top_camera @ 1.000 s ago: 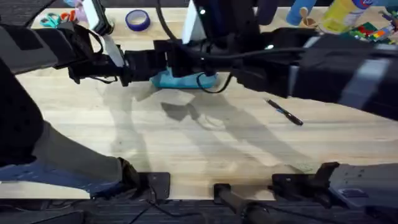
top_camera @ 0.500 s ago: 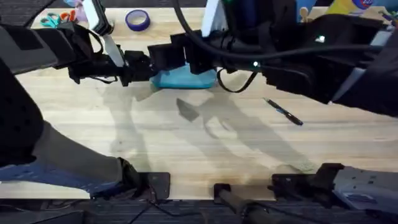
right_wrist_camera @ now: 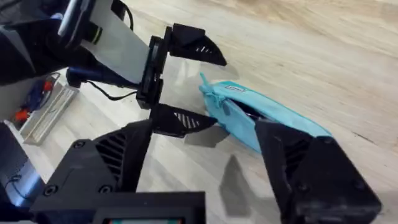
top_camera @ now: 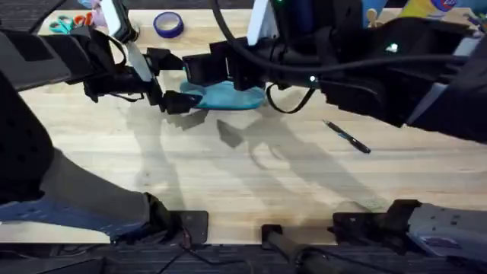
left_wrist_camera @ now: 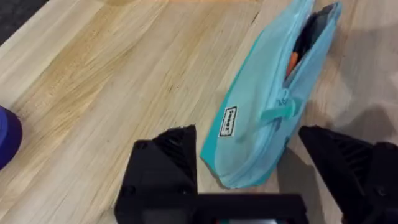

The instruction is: Unzip the bag, pick up the pens from the table one at a time and place them inside, then zip the bag closed.

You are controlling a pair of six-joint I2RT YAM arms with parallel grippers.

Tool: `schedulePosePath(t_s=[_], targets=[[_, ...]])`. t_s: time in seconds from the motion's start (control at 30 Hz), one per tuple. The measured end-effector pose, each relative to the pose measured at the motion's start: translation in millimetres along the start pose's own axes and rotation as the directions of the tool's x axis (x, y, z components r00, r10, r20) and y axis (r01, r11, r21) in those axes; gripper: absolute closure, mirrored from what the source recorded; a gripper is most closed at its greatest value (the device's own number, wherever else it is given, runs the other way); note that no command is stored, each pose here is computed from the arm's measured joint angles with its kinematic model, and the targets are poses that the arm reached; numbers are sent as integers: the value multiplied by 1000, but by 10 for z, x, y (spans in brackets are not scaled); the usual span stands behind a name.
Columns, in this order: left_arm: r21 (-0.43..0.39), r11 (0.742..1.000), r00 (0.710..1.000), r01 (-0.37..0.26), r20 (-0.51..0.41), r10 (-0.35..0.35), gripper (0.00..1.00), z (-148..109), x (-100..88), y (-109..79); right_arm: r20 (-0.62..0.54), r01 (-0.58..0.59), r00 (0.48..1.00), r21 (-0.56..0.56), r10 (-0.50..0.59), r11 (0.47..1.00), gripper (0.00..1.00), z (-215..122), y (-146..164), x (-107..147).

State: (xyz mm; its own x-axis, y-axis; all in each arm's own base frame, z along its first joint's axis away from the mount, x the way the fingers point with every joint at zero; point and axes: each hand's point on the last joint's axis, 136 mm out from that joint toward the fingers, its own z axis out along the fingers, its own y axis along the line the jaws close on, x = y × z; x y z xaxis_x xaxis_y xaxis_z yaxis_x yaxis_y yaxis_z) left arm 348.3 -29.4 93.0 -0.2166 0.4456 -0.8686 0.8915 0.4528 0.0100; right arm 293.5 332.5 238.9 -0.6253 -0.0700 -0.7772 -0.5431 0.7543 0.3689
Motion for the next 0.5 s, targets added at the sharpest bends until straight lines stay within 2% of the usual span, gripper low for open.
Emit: schedulePosePath(t_s=[0.3,0.5], targets=[[44,996,997,81,-20,-80,7,-25,8,-166,0,34,999,0,-34,999,6,0,0,0],[20,998,997,56,-62,-55,8,-203,-184,-299,-8,78,997,3,-78,997,6,0,-10,19]])
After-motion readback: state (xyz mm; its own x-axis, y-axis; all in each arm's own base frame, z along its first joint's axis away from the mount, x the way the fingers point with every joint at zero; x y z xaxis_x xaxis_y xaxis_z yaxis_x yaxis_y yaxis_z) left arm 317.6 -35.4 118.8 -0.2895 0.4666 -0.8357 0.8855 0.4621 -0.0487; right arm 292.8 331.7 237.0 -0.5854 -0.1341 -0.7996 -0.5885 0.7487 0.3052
